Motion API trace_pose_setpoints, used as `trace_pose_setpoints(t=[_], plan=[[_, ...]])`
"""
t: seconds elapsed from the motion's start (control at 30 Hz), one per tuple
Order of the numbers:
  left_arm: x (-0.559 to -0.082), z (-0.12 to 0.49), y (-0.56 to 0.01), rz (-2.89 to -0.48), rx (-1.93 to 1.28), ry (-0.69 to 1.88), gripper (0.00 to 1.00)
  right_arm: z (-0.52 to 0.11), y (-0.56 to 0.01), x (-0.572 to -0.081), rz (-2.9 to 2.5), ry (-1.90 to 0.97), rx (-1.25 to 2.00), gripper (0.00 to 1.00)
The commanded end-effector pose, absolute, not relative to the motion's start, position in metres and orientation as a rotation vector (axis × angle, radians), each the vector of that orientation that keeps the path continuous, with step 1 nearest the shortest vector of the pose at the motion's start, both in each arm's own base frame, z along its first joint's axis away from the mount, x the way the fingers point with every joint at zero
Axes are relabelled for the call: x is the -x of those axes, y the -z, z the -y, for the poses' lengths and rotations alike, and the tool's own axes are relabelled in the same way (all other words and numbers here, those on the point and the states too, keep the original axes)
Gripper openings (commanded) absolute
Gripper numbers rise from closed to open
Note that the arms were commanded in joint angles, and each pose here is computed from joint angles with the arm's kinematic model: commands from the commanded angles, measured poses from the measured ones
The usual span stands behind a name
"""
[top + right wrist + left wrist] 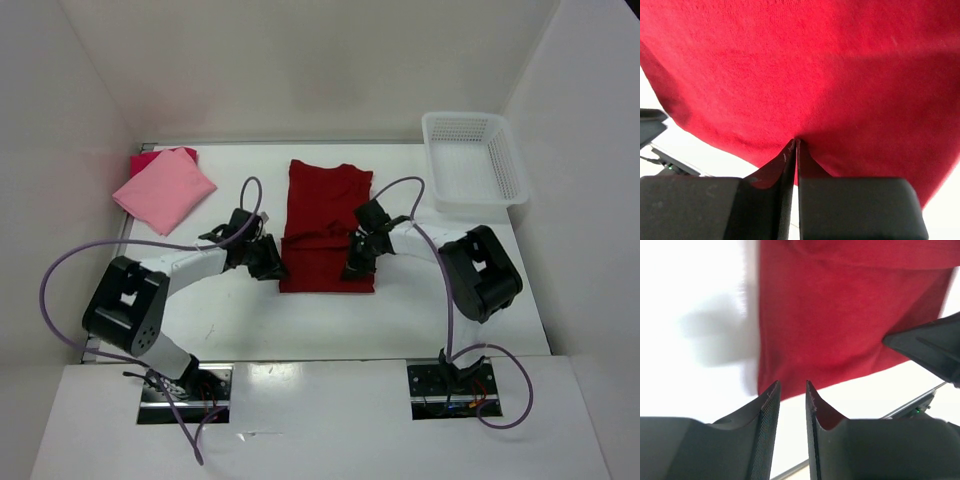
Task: Fold and stack the t-shirts
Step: Fold the folded rectangular tshirt in 1/3 of the way
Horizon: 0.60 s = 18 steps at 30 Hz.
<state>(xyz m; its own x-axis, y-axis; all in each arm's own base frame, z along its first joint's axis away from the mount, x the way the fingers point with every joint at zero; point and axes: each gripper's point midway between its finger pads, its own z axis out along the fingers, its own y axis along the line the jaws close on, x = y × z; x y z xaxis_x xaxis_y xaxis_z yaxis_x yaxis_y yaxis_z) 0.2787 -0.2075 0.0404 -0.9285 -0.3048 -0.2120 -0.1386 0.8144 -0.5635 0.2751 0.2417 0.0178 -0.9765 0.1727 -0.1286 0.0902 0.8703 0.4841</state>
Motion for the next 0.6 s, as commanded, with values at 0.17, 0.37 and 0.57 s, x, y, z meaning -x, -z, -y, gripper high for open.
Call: trace_pose_setpoints(t=[0.17, 0.37, 0.57], plan=[[-0.299, 0.219, -0.090, -2.593, 0.269, 0.886, 0.34, -0.264, -0.089, -0.331, -2.677, -0.779, -0.124, 0.09], [-0.277, 0.249, -0.069, -2.675, 0.189, 0.968, 0.35, -0.291, -0.077, -0.352, -2.656, -0.838, -0.076, 0.09], [-0.265, 0.260, -0.046, -2.745, 0.167, 0.928, 0.35, -0.302, -0.057, -0.360, -2.686, -0.797, -0.036, 0.09]])
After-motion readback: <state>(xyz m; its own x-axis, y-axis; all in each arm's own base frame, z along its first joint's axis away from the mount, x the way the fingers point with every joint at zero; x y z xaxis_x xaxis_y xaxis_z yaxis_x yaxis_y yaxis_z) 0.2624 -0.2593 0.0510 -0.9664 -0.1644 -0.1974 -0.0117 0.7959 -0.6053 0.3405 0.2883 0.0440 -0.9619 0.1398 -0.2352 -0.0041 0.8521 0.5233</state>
